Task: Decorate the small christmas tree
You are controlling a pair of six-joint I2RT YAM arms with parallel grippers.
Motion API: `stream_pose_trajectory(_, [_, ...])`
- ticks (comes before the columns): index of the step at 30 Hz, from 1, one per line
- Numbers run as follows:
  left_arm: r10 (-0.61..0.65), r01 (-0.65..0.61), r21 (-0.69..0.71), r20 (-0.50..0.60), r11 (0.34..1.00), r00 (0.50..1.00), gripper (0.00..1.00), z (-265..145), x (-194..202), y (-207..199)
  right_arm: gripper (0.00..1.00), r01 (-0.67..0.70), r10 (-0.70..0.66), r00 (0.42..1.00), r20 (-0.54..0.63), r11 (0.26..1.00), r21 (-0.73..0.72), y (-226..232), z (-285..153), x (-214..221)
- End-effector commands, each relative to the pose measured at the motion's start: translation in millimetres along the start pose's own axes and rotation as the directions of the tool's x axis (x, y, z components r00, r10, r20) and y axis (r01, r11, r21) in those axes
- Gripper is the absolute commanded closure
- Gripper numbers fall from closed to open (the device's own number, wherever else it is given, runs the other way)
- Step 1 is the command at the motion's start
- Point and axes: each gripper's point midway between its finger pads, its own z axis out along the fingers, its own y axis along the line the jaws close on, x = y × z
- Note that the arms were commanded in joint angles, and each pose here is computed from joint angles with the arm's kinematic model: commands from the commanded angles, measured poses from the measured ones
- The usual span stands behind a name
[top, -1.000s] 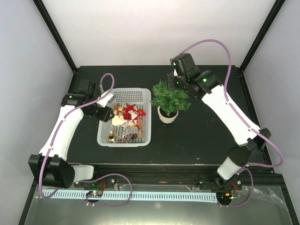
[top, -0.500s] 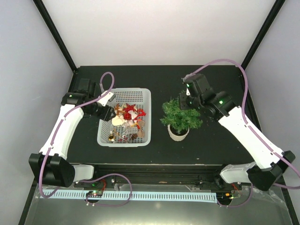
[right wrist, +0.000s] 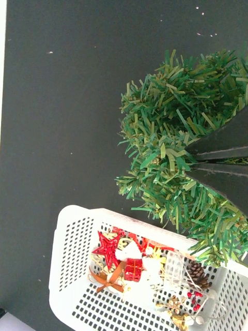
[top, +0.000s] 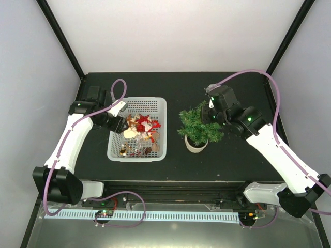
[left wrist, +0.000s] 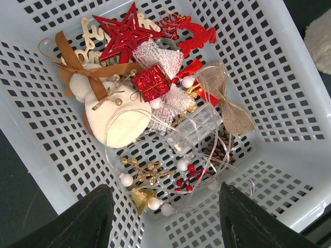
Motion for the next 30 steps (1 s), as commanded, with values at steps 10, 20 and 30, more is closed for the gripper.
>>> stream_pose_trajectory(10, [0.028, -0.027, -0.033, 0.045, 0.999, 0.999, 0.36, -15, -1, -1, 0.82, -0.033, 0.035, 0.995, 0.089, 0.999, -0.025, 2, -15, -13])
stream_pose_trajectory(20, [0.063, -0.062, -0.047, 0.028, 0.997, 0.998, 0.26, -24, 10, -4, 0.47, -0.027, 0.028, 0.990, 0.139, 1.000, -0.012, -6, -43, -23])
stream_pose_trajectory(30, [0.077, -0.108, -0.236, -0.137, 0.966, 0.988, 0.27, -26, 19, 39, 0.49, -0.107, 0.126, 0.988, 0.091, 0.975, -0.193, 3, -98, 3])
